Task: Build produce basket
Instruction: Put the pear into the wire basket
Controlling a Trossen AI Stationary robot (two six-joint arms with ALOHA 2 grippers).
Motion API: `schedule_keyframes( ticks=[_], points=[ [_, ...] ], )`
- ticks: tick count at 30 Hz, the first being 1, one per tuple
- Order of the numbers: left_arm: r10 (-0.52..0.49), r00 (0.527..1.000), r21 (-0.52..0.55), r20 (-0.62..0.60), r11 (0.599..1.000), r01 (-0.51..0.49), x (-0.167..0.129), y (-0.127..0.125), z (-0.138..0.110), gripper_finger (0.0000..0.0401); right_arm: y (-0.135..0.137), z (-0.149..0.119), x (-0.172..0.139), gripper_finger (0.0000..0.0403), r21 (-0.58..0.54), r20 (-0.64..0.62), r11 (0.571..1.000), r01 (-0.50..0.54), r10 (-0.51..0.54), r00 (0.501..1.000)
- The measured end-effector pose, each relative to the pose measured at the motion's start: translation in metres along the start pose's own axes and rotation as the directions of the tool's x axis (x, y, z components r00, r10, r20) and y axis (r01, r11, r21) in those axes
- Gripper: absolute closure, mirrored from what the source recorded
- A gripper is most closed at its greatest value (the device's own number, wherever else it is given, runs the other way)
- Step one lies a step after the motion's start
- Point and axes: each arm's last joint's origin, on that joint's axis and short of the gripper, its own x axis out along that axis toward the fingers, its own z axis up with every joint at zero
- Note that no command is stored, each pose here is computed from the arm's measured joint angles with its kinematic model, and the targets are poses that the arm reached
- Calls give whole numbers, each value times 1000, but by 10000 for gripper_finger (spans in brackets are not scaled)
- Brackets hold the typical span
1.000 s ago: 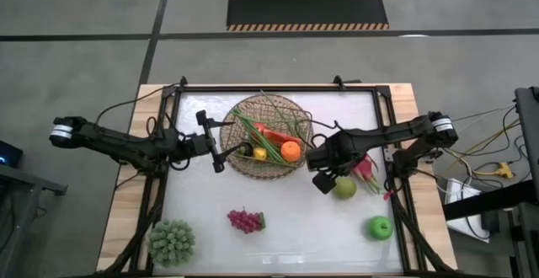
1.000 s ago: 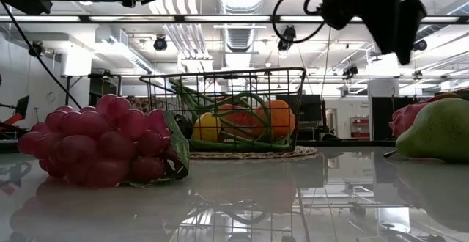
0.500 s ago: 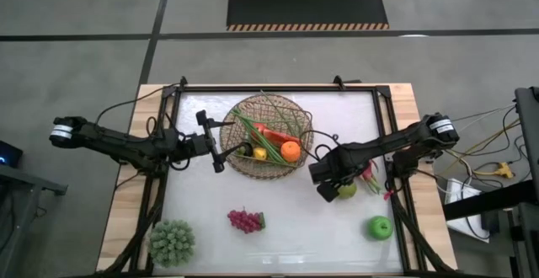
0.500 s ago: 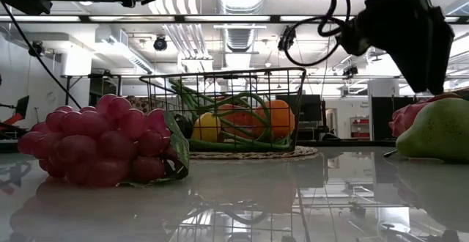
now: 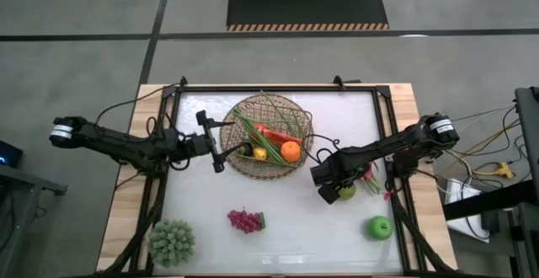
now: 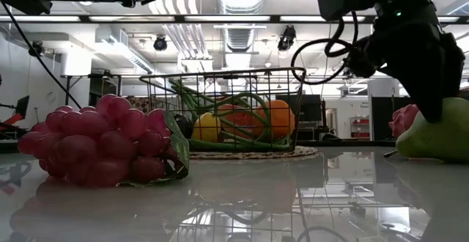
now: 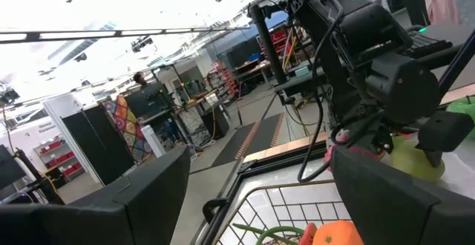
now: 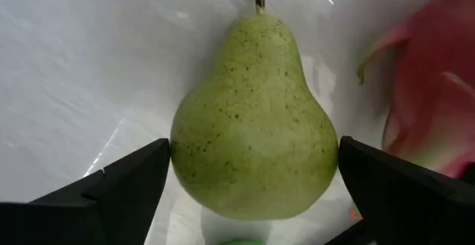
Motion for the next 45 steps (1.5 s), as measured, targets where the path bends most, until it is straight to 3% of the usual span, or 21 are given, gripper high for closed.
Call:
schedule_keyframes(
  ticks=[7, 18, 22, 25, 29, 34, 40, 45],
  points=[
    [0, 1000, 0, 0, 1000, 0, 0, 0, 0, 95, -2, 1, 10, 36, -3, 4, 1000, -18, 18, 1000],
    [0, 1000, 0, 0, 1000, 0, 0, 0, 0, 95, 2, 3, 7, 89, -27, 20, 999, -39, 39, 999],
    [0, 1000, 0, 0, 1000, 0, 0, 0, 0, 95, 6, 3, 1, 85, -81, 35, 995, -57, 60, 998],
    [0, 1000, 0, 0, 1000, 0, 0, 0, 0, 95, 10, 1, -5, 85, -192, 54, 978, -83, 95, 994],
    [0, 1000, 0, 0, 1000, 0, 0, 0, 0, 95, 23, 2, -8, 88, -406, 111, 901, -152, 213, 971],
    [0, 1000, 0, 0, 1000, 0, 0, 0, 0, 95, 39, 13, -14, 87, -573, 274, 806, -148, 359, 892],
    [0, 1000, -40, 8, 999, 1, 0, 0, 1, 95, 58, 17, -24, 87, -736, 411, 674, -63, 519, 749],
    [-22, 1000, -108, 21, 994, 24, 0, -1, 1, 95, 68, 22, -33, 89, -808, 502, 584, 78, 612, 611]
  ],
)
